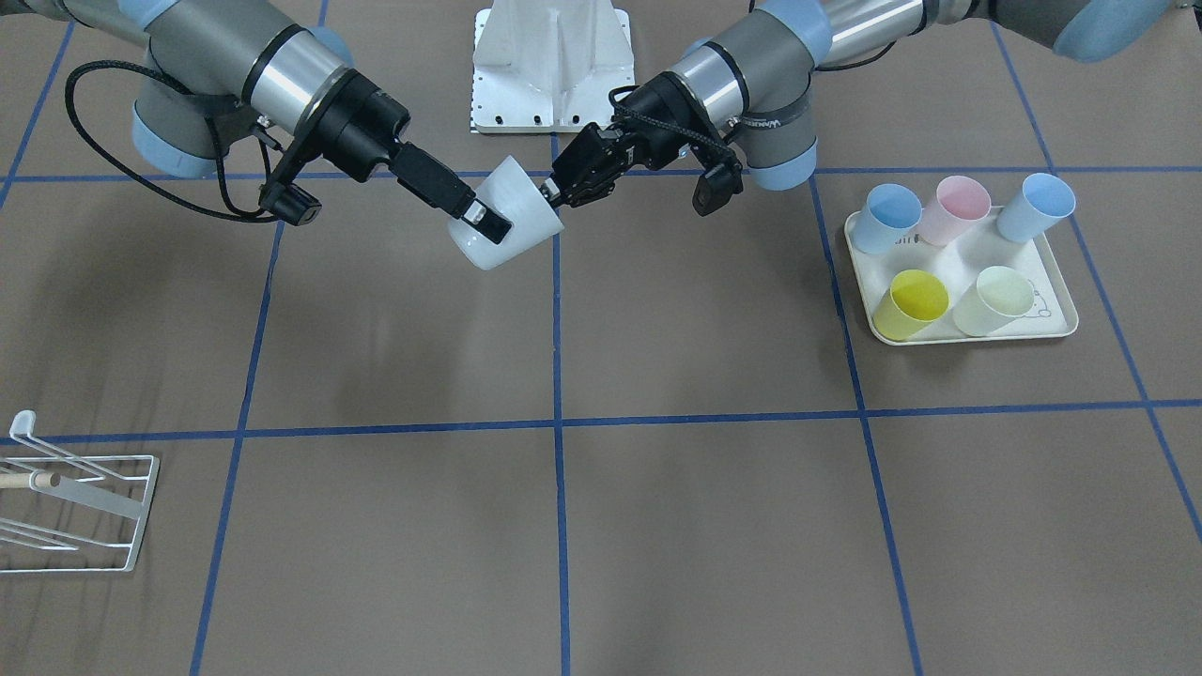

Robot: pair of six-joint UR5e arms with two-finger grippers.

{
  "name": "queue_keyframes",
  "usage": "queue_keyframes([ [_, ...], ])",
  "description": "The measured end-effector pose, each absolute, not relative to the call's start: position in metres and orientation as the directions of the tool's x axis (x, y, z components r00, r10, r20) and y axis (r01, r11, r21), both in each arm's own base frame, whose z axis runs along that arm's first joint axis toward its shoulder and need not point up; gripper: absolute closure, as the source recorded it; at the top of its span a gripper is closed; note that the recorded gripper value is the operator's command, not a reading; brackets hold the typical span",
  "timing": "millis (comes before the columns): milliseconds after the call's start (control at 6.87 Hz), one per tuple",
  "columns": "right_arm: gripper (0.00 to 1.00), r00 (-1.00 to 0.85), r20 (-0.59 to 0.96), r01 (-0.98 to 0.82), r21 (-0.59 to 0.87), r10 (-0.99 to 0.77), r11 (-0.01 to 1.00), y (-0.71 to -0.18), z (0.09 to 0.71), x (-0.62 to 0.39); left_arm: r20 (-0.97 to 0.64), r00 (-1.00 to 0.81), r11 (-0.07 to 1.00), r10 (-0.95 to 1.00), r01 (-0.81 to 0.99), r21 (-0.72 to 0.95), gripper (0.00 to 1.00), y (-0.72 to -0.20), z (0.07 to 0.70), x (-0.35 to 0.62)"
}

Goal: Transfer IKEA cup to right arm and place on rack

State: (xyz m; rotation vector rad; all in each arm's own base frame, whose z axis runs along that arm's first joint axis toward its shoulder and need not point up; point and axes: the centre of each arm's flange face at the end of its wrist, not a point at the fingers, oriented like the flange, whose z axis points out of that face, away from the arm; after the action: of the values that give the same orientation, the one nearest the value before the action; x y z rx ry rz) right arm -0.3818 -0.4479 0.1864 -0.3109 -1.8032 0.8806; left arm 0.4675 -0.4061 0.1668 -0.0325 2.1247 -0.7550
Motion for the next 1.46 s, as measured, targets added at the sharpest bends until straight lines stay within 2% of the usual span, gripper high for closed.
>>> queue_keyframes([
  [146,0.63,-0.411,0.699,-0.193,-0.694,0.585,0.694,-0.448,0.186,-0.381,-0.721,-0.633,0.817,-0.281,0.236,-0.526,0.42,-0.406,0.168,0.467],
  [291,0.84,-0.414,0.696,-0.19,-0.697,0.587,0.692,-0.448,0.185,-0.38,-0.72,-0.635,0.818,-0.28,0.234,-0.525,0.0,-0.405,0.168,0.467],
  [437,0.93,-0.417,0.69,-0.183,-0.701,0.591,0.689,-0.447,0.184,-0.38,-0.719,-0.638,0.819,-0.278,0.234,-0.524,0.0,-0.405,0.167,0.466],
  [583,0.95,-0.42,0.687,-0.18,-0.703,0.593,0.688,-0.447,0.182,-0.379,-0.718,-0.639,0.82,-0.276,0.233,-0.523,0.0,-0.405,0.167,0.465],
  [1165,0.96,-0.435,0.688,-0.209,-0.705,0.581,0.677,-0.457,0.191,-0.357,-0.73,-0.631,0.822,-0.263,0.25,-0.512,0.0,-0.408,0.17,0.461],
  [1456,0.96,-0.394,0.758,-0.354,-0.647,0.519,0.676,-0.48,0.245,-0.295,-0.736,-0.626,0.82,-0.259,0.261,-0.51,0.0,-0.412,0.172,0.459],
])
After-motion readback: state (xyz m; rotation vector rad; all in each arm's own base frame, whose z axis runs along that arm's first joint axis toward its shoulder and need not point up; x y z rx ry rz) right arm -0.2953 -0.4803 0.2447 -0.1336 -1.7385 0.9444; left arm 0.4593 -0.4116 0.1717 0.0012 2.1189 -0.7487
